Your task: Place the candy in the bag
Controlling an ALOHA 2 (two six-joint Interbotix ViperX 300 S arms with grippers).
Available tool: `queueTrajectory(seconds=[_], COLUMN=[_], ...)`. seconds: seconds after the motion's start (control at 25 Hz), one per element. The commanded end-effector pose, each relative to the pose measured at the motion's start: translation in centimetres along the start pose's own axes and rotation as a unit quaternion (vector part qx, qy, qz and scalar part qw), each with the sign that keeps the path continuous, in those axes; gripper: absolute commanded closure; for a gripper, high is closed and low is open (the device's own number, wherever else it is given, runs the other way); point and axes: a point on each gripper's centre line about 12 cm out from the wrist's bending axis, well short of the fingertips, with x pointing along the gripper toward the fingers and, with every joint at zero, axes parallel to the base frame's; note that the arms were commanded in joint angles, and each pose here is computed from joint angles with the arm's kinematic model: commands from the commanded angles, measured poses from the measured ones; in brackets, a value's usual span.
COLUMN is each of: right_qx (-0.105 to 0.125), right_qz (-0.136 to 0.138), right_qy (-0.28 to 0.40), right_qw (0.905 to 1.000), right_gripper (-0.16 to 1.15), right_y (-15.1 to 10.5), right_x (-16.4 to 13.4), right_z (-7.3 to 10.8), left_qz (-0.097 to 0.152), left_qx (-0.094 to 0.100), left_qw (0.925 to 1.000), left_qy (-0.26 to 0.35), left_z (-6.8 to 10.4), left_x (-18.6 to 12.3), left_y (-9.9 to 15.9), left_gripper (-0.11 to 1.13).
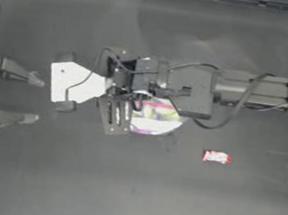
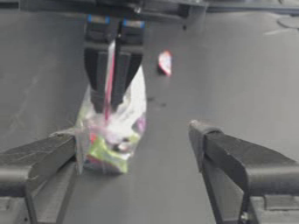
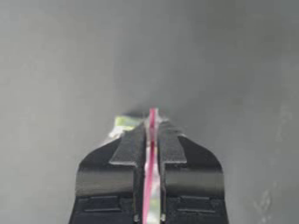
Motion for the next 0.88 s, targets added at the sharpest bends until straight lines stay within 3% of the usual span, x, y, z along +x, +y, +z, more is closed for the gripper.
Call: queueTrajectory(seconds=[0.04, 0.44, 0.88], right_qx=[0.004, 0.016, 0.027], right_qz=[-0.009, -0.011, -0.014], right_qy=[-0.042, -0.083, -0.115], right_qw=[0.9991, 0.9963, 0.9929], right_gripper=[0.66, 0.66, 0.70], right_y=[-0.5, -0.3, -0.1], right_x=[-3.7, -4.7, -5.2], right_z=[0.8, -0.4, -2.0], left_qz=[0.002, 0.005, 0.009], left_qx=[-0.004, -0.006, -0.003], left_qw=[1.0000, 0.9997, 0.9991], left_qy=[0.005, 0.025, 0.041], left_z=[0.0, -0.5, -0.9], left_x=[0.4, 1.3, 4.8], left_y=[0.1, 0.2, 0.3], left_gripper=[0.03, 0.03, 0.03])
